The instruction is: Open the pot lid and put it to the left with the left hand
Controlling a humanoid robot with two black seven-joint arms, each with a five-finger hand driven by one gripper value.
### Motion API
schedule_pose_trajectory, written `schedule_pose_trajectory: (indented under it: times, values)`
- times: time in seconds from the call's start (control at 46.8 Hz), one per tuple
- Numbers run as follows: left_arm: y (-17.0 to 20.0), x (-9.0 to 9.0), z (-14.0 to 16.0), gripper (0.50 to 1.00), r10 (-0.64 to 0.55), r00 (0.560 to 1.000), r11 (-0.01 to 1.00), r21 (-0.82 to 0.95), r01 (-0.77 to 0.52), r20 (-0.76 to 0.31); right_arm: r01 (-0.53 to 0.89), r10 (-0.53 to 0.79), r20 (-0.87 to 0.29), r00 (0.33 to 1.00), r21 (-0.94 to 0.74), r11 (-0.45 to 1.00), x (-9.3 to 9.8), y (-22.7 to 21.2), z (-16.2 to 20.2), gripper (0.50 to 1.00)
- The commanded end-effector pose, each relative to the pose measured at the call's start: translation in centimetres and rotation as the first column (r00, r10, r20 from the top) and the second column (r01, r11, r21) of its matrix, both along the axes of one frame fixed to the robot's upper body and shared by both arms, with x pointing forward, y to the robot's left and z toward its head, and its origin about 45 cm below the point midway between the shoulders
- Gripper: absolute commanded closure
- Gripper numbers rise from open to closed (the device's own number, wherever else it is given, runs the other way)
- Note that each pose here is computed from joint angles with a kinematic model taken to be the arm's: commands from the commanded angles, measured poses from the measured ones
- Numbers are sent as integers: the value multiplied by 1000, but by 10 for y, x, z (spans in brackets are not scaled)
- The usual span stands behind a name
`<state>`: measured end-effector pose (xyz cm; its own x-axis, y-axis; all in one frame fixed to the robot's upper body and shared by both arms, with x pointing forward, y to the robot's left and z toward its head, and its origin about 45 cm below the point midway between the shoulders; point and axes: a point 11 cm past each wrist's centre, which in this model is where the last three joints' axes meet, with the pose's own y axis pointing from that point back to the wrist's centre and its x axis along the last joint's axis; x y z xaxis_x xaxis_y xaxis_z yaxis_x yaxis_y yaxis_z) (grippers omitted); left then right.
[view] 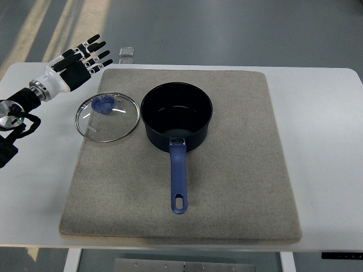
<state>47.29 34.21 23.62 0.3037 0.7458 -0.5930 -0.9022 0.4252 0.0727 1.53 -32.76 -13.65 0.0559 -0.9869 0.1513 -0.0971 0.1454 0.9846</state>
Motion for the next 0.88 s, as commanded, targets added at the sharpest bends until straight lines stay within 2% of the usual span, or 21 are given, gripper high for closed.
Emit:
schedule_pose_trajectory:
  times: [0.0, 0.214, 0.854]
  values:
    - [-6, 3, 3, 506, -3, 1000, 1000, -15, 4, 12, 0, 0, 0, 1000, 0, 1000, 0, 0, 0, 585]
    - [-10, 10, 20, 506, 25, 998, 993, -116, -19, 51, 1, -1, 0, 1000, 8, 1000, 0, 2, 0, 585]
    - [-8, 8, 14, 506, 31, 999, 993, -117, -26, 41, -9, 9, -2, 1000, 19, 1000, 0, 7, -1, 585]
